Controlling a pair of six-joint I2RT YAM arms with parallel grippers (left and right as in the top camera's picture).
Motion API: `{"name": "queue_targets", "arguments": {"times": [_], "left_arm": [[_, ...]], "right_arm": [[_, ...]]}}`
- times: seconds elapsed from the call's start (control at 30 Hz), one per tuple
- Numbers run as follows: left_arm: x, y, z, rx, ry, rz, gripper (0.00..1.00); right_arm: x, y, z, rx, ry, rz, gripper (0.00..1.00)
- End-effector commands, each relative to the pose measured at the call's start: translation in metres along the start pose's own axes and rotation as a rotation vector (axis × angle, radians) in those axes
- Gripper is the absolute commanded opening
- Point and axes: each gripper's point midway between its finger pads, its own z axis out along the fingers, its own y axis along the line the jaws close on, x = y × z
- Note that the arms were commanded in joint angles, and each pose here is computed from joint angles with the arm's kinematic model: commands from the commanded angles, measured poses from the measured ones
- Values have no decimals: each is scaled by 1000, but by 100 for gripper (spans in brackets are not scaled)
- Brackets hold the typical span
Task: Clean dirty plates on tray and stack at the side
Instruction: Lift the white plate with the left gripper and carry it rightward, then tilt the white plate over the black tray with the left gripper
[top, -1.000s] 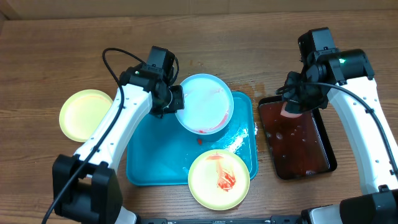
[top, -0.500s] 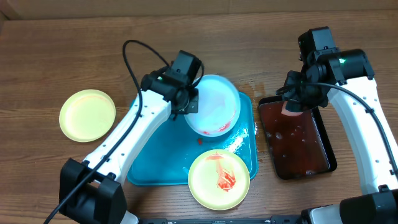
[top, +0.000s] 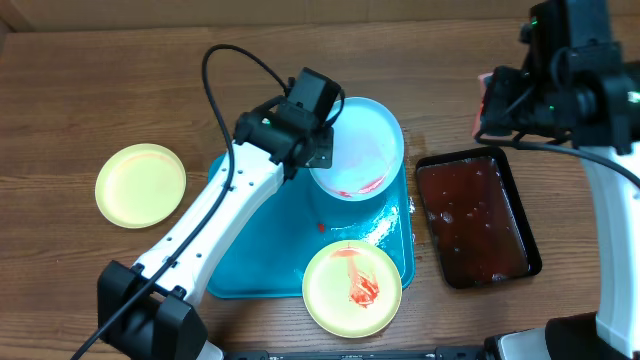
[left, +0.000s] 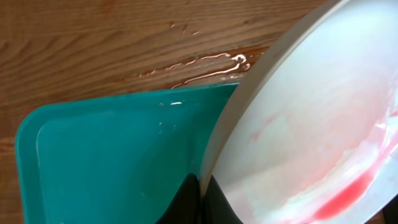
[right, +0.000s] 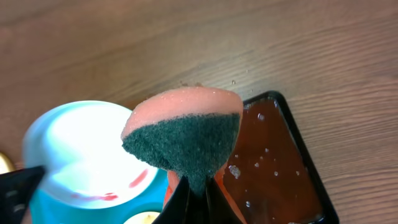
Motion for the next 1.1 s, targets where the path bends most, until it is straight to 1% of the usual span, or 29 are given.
{"name": "queue_targets", "arguments": {"times": [0.0, 0.13, 0.3, 0.5, 0.57, 0.77, 0.87, 1.07], "left_arm": [[-7, -25, 9, 11, -9, 63, 4], [-11, -53, 27, 22, 12, 113, 4], [-25, -95, 38, 51, 2, 184, 4], [-41, -134, 37, 44, -67, 270, 4], [-45, -141, 34, 12, -104, 304, 4], [-48, -161, 20, -135, -235, 470, 4], [-48, -168, 13, -180, -282, 502, 4], [-50, -169, 9, -200, -308, 503, 4]], "right_arm": [[-10, 0, -32, -24, -83, 0, 4], [-7, 5, -56, -76, -116, 3, 4], [-2, 3, -77, -104, -162, 4, 4], [2, 1, -92, -118, -197, 4, 4], [2, 0, -94, -120, -201, 4, 4], [2, 0, -94, -120, -201, 4, 4], [2, 0, -94, -119, -201, 4, 4], [2, 0, -94, -120, -201, 4, 4]]}}
